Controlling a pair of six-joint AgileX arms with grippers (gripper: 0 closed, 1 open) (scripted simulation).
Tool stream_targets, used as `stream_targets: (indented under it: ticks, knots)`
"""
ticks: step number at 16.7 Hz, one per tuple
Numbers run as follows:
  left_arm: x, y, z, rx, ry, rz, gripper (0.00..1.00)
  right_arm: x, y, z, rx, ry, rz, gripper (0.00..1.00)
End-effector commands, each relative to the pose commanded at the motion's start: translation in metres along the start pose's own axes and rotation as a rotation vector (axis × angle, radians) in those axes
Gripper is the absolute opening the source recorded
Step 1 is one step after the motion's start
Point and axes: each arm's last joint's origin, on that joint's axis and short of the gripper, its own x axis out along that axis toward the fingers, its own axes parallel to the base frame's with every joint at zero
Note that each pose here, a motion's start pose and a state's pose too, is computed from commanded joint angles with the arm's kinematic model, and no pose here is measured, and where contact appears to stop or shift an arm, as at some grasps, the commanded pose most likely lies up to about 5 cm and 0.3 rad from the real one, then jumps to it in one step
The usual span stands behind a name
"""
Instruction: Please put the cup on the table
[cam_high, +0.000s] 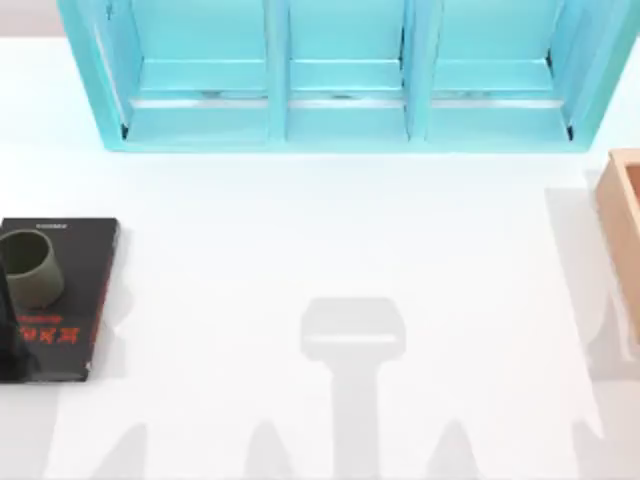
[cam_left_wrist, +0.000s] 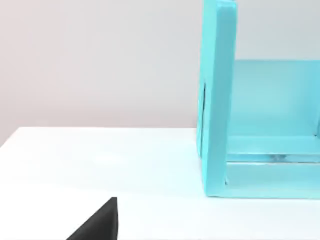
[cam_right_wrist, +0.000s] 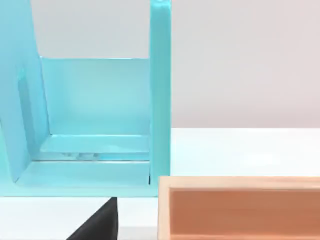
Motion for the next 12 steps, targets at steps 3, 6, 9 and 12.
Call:
stream_targets:
  ticks: [3, 6, 9, 12]
  knots:
    - [0.0, 0.0, 0.002, 0.0, 0.01, 0.0, 1.0, 0.0, 0.0, 0.0, 0.0, 0.0, 0.0, 1.0]
    - [0.001, 0.0, 0.017, -0.004, 0.099, -0.006, 1.0, 0.0, 0.0, 0.0, 0.0, 0.0, 0.0, 1.0]
    - [0.009, -0.001, 0.048, -0.01, 0.263, -0.013, 1.0, 0.0, 0.0, 0.0, 0.0, 0.0, 0.0, 1.0]
    - [0.032, -0.003, 0.085, -0.014, 0.485, -0.02, 1.0, 0.0, 0.0, 0.0, 0.0, 0.0, 0.0, 1.0]
